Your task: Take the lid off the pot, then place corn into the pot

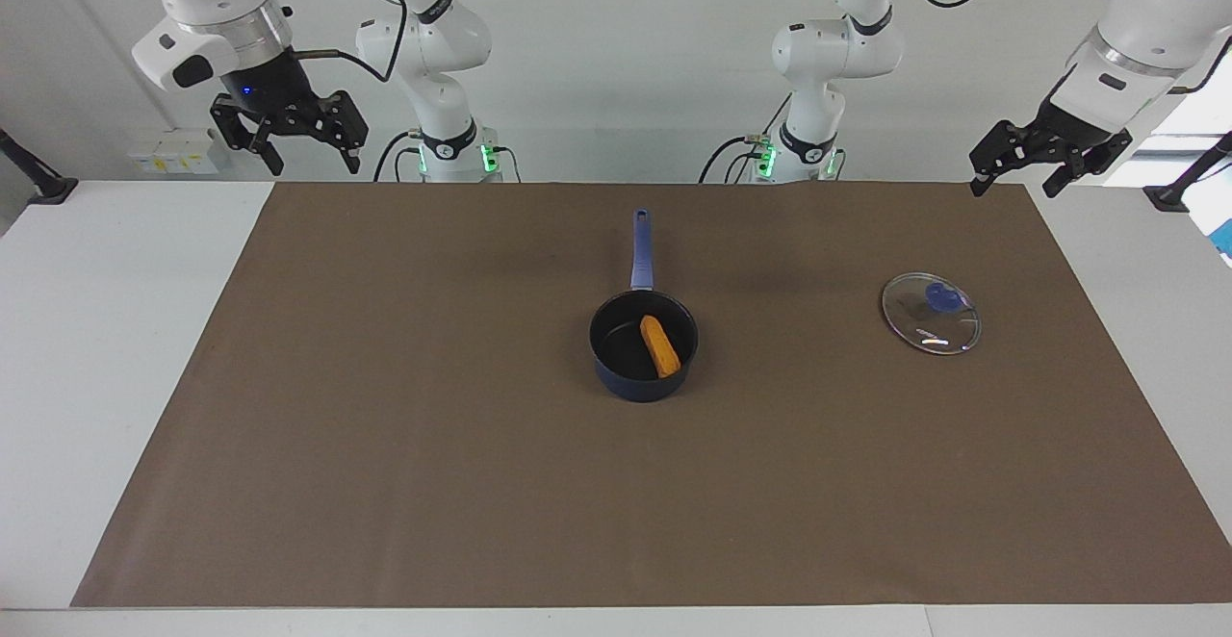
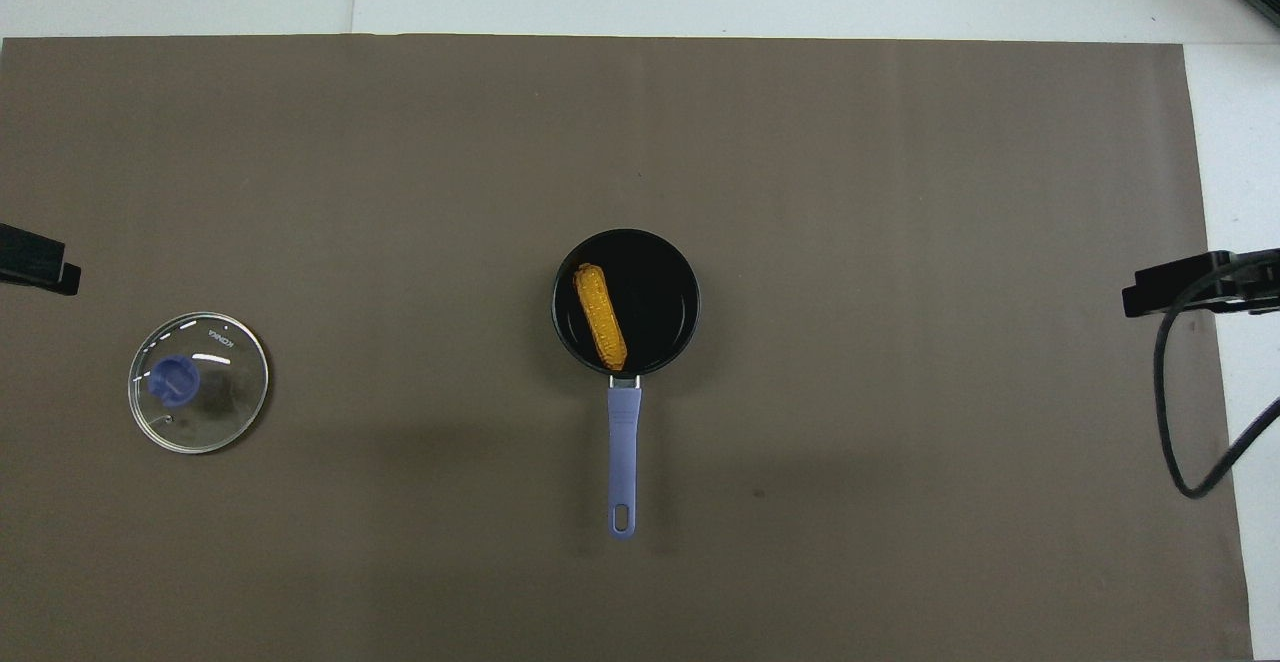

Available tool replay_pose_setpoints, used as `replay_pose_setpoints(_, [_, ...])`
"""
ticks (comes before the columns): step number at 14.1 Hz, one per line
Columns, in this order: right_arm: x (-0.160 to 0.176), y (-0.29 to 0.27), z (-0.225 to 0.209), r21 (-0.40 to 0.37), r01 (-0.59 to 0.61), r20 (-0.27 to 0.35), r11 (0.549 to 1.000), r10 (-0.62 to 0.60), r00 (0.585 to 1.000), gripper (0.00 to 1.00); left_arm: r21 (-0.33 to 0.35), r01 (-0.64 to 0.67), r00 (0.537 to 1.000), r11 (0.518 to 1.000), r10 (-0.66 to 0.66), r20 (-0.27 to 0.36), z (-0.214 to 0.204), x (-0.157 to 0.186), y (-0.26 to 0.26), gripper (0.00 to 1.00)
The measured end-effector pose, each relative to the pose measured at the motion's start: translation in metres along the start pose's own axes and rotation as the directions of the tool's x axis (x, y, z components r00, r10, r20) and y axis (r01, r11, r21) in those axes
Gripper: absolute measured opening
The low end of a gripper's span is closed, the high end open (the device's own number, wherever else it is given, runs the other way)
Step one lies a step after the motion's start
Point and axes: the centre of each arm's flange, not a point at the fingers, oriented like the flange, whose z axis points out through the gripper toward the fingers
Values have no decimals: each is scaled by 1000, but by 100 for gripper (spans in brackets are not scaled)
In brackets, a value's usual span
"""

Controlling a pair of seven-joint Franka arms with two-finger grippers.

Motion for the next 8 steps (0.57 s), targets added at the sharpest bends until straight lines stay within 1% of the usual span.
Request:
replay_pose_setpoints(2, [1, 3, 3, -24, 3, -13, 1000, -3, 1000, 100, 0, 0, 1000, 1000, 0, 0, 0, 0, 0, 100])
replay_pose_setpoints(8, [0, 13, 3, -23, -13, -13, 1000, 12, 1000, 100, 0, 0, 1000, 1000, 0, 0, 0, 0, 0, 100])
